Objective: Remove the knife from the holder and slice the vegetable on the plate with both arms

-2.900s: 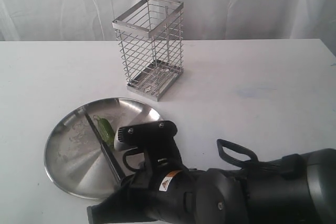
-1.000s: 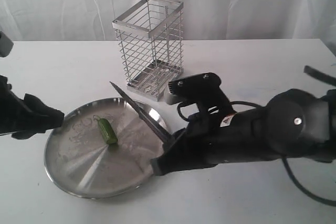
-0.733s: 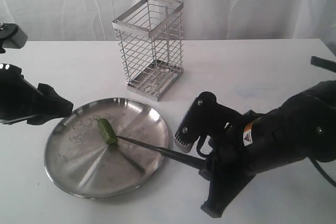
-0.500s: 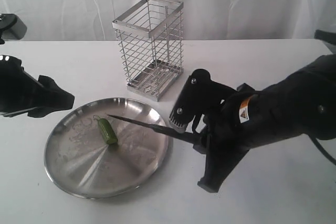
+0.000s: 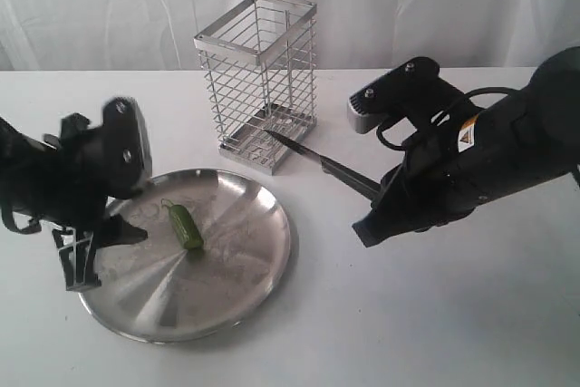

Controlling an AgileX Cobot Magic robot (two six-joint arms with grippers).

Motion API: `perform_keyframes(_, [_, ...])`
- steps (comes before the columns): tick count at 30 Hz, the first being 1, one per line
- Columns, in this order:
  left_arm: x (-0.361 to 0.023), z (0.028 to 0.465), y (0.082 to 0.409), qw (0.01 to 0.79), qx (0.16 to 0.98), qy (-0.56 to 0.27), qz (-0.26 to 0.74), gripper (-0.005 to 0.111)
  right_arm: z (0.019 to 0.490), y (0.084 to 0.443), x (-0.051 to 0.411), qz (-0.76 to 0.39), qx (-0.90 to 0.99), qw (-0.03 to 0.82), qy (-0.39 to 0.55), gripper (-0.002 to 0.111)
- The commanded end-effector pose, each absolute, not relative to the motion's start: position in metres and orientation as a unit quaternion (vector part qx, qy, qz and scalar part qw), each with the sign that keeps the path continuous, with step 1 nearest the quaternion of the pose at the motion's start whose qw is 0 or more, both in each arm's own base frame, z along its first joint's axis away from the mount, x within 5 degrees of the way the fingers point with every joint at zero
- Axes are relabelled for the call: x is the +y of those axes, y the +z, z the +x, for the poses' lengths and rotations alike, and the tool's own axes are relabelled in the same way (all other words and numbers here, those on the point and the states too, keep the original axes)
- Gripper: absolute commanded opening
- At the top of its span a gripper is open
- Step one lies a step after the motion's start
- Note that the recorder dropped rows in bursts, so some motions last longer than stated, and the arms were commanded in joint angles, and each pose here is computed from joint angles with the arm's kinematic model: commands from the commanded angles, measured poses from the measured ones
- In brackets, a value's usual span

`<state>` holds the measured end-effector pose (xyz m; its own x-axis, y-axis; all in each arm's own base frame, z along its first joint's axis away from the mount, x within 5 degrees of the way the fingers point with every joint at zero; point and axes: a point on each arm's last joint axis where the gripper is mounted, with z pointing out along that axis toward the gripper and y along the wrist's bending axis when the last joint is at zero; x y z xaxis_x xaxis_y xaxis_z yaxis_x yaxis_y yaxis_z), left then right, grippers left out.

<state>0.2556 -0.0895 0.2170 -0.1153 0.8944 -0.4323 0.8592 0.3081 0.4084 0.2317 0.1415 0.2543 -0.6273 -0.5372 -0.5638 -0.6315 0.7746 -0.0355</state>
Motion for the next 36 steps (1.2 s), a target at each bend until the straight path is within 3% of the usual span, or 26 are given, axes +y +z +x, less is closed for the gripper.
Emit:
perform_keyframes(1, [-0.105, 0.273, 0.187, 0.284, 0.563, 0.117, 0.767, 0.056, 0.227, 0.27, 0.137, -0.306, 0.895, 0.309, 0.098, 0.0])
perform_keyframes(7, [-0.105, 0.295, 0.162, 0.281, 0.529, 0.188, 0.778, 0.056, 0.222, 0.278, 0.134, -0.305, 0.892, 0.318, 0.101, 0.0])
perform_keyframes(10, [-0.108, 0.301, 0.173, 0.314, 0.588, 0.17, 0.726, 0.056, 0.222, 0.278, 0.134, -0.304, 0.892, 0.318, 0.102, 0.0])
perform_keyframes(14, [-0.113, 0.311, 0.219, 0.429, 0.765, 0.052, 0.477, 0.056, 0.222, 0.278, 0.134, -0.304, 0.892, 0.319, 0.103, 0.0])
perform_keyframes(17, [-0.117, 0.312, 0.258, 0.481, 0.839, -0.141, 0.213, 0.054, 0.222, 0.278, 0.134, -0.304, 0.892, 0.319, 0.103, 0.0])
perform_keyframes(19, [-0.12, 0.309, 0.268, 0.469, 0.843, -0.252, 0.081, 0.049, 0.222, 0.277, 0.134, -0.304, 0.893, 0.316, 0.102, 0.0])
perform_keyframes(23, [-0.119, 0.309, 0.256, 0.418, 0.855, -0.303, -0.047, 0.046, 0.22, 0.277, 0.135, -0.296, 0.897, 0.308, 0.112, 0.0])
perform_keyframes(29, [-0.115, 0.307, 0.227, 0.376, 0.875, -0.29, -0.093, 0.056, 0.221, 0.278, 0.136, -0.289, 0.896, 0.316, 0.12, 0.0])
perform_keyframes(36, [-0.109, 0.297, 0.21, 0.357, 0.888, -0.267, -0.113, 0.056, 0.221, 0.278, 0.136, -0.286, 0.896, 0.316, 0.123, 0.0])
